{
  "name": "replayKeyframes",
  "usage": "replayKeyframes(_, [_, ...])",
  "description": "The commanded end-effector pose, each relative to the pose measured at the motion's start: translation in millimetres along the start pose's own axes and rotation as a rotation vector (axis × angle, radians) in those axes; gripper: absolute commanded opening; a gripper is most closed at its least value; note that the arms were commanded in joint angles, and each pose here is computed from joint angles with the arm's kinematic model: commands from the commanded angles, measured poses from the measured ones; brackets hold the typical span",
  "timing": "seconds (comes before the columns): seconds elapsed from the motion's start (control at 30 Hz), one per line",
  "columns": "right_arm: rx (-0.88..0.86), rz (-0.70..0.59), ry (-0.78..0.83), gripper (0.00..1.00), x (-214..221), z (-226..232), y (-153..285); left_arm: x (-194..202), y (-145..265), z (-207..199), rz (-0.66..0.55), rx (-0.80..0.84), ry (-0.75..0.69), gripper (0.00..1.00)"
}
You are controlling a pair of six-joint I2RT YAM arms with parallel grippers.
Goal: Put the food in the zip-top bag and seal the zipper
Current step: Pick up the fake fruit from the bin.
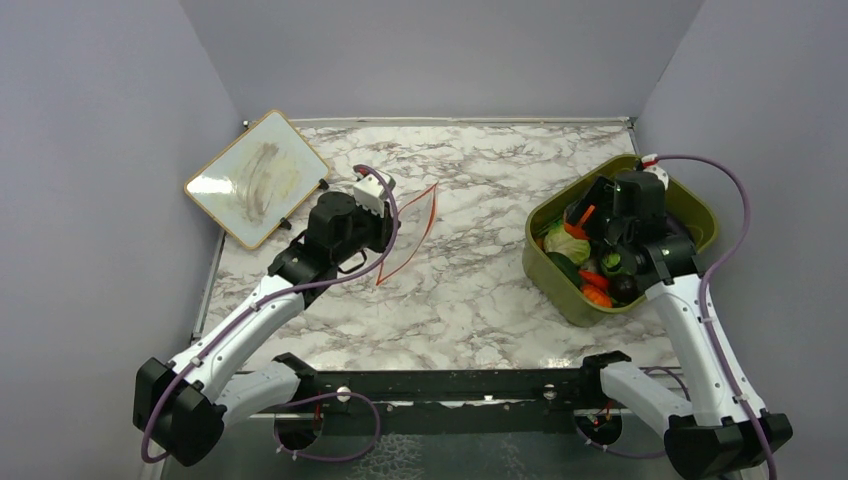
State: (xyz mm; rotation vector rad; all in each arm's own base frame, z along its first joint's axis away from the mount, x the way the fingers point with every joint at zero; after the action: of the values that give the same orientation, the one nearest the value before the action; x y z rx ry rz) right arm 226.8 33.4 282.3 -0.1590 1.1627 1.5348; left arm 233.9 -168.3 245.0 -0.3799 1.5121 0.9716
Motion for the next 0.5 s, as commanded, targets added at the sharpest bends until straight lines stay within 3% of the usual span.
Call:
replayKeyframes(0.0, [-0.223, 0.02, 0.07, 0.45, -10.7, 26.4, 19.8, -12.1, -4.0, -0.9, -0.048, 0.013, 0.02, 0.0])
replayKeyframes(0.2, [-0.579, 0.08, 0.161, 0.44, -0.6, 49.7, 45.7, -19.0, -9.3, -0.1, -0.027, 0.027, 0.013, 0.0])
replayKeyframes(0.47, [-0.81, 0.16, 0.211, 0.41, 11.3, 63.6, 60.6, -13.3, -9.4, -4.5, -0.028, 0.056, 0.025, 0.0])
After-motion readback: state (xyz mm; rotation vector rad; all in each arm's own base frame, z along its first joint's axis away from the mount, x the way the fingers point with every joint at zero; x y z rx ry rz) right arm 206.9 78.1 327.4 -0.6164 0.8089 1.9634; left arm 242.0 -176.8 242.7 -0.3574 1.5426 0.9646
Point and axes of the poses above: each gripper's point midway between its finger pads, its own y axis back along the fingers, its own z axis along the line the jaws close on, x = y × z, the point moved 7 cm from there along y, back along the fingers, and after that the axes turned 15 degrees about -y, right-handed, at the moved point
